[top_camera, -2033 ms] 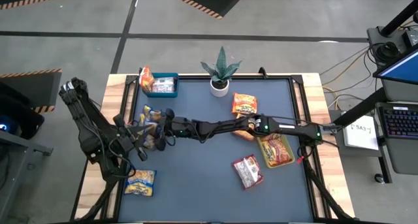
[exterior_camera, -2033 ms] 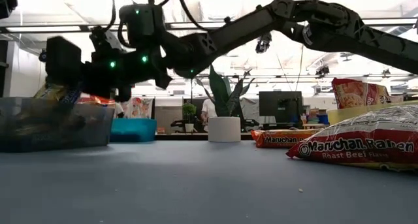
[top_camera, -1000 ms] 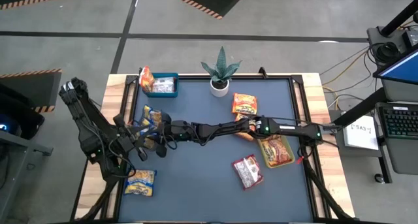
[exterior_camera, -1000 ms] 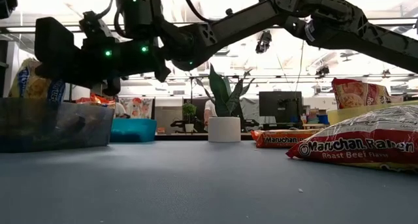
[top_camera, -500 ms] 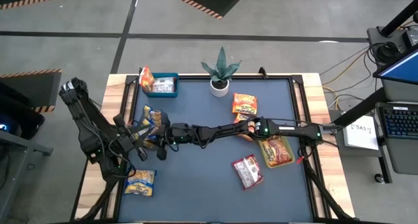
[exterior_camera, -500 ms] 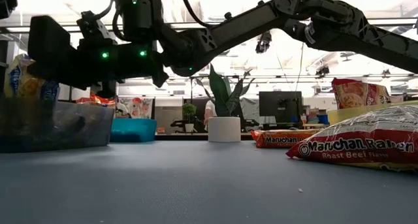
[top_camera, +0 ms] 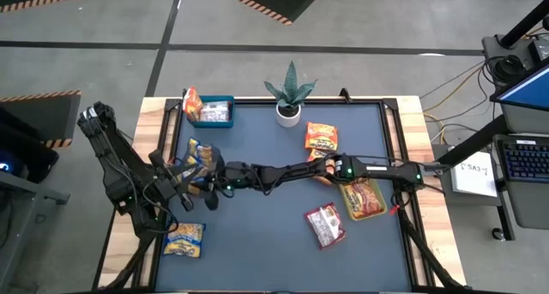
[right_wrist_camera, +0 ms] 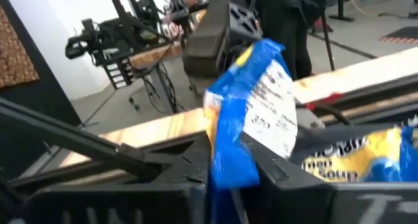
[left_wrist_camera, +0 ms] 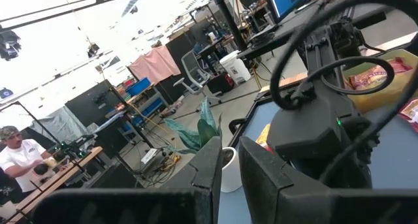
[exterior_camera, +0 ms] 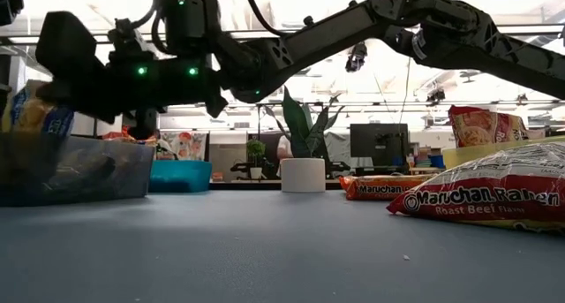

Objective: Sort Maruchan noodles
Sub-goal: Put the blue noodle pack into the black bin, then adjust the blue noodle pack in the bin

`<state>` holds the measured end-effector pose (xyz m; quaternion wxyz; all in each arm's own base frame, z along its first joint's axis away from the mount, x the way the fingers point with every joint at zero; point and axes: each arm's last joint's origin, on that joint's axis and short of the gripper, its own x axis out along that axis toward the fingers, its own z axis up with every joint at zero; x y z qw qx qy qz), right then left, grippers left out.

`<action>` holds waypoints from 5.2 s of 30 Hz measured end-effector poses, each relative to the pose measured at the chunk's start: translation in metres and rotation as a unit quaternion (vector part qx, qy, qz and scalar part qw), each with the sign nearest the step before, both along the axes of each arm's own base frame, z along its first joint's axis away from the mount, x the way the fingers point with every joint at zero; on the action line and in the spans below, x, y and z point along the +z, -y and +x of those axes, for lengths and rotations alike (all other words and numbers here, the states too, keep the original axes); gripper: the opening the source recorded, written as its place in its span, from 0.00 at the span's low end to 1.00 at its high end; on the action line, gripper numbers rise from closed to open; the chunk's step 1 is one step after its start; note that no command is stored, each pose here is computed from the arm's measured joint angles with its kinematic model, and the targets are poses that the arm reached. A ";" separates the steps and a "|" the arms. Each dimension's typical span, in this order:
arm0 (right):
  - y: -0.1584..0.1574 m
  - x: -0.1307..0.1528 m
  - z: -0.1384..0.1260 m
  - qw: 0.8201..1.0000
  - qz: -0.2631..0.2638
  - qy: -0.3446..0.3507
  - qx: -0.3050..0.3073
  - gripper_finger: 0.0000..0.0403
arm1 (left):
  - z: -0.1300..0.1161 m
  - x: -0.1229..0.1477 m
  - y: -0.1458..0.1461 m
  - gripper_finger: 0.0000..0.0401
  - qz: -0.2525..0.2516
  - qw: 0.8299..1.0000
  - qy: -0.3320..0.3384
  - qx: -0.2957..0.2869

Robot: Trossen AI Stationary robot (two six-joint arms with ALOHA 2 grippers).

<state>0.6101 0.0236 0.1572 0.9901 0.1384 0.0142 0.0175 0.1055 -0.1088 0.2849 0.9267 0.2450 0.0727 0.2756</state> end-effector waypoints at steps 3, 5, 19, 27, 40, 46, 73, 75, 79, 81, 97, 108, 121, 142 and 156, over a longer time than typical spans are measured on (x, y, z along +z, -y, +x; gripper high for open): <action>0.000 -0.004 0.000 1.000 -0.002 -0.020 0.000 0.18 | 0.000 0.000 0.000 0.09 0.000 1.000 0.000 0.000; 0.000 -0.005 0.000 1.000 -0.015 -0.024 0.005 0.23 | 0.000 0.000 0.000 0.09 0.000 1.000 0.000 0.000; -0.015 0.004 -0.006 0.990 -0.102 -0.092 0.024 0.41 | 0.000 0.000 0.000 0.09 -0.002 1.000 0.001 0.000; -0.012 0.051 -0.028 0.969 -0.145 -0.193 0.051 0.40 | 0.001 0.000 0.001 0.09 -0.019 1.000 0.012 0.000; -0.022 0.072 -0.082 0.912 -0.159 -0.339 0.167 0.37 | 0.009 0.004 0.006 0.09 -0.129 0.990 0.059 0.001; -0.028 0.054 -0.112 0.926 -0.136 -0.296 0.189 0.37 | 0.018 -0.001 0.003 0.09 -0.189 0.981 0.039 0.012; 0.042 0.089 -0.305 0.979 -0.190 -0.064 0.035 0.36 | 0.072 0.010 -0.063 0.09 -0.368 0.867 -0.332 -0.044; 0.043 0.090 -0.309 0.979 -0.189 -0.060 0.033 0.36 | 0.065 0.003 -0.074 0.09 -0.383 0.841 -0.382 -0.015; 0.043 0.086 -0.311 0.979 -0.190 -0.061 0.034 0.36 | 0.058 -0.005 -0.095 0.09 -0.389 0.811 -0.432 0.066; 0.043 0.083 -0.309 0.979 -0.188 -0.063 0.034 0.36 | 0.061 -0.008 -0.104 0.09 -0.388 0.802 -0.449 0.071; 0.042 0.074 -0.305 0.981 -0.175 -0.079 0.042 0.36 | 0.092 -0.050 -0.150 0.31 -0.359 0.717 -0.595 0.059; 0.042 0.068 -0.308 0.982 -0.163 -0.089 0.043 0.36 | 0.097 -0.079 -0.154 0.35 -0.349 0.682 -0.641 0.051; 0.042 0.067 -0.308 0.984 -0.149 -0.091 0.044 0.36 | 0.097 -0.090 -0.157 0.27 -0.357 0.672 -0.648 0.040; 0.040 0.066 -0.308 0.984 -0.142 -0.098 0.046 0.36 | 0.096 -0.079 -0.146 0.00 -0.344 0.659 -0.669 0.016; 0.040 0.066 -0.308 0.986 -0.126 -0.102 0.044 0.36 | 0.094 -0.054 -0.125 0.00 -0.371 0.633 -0.679 0.042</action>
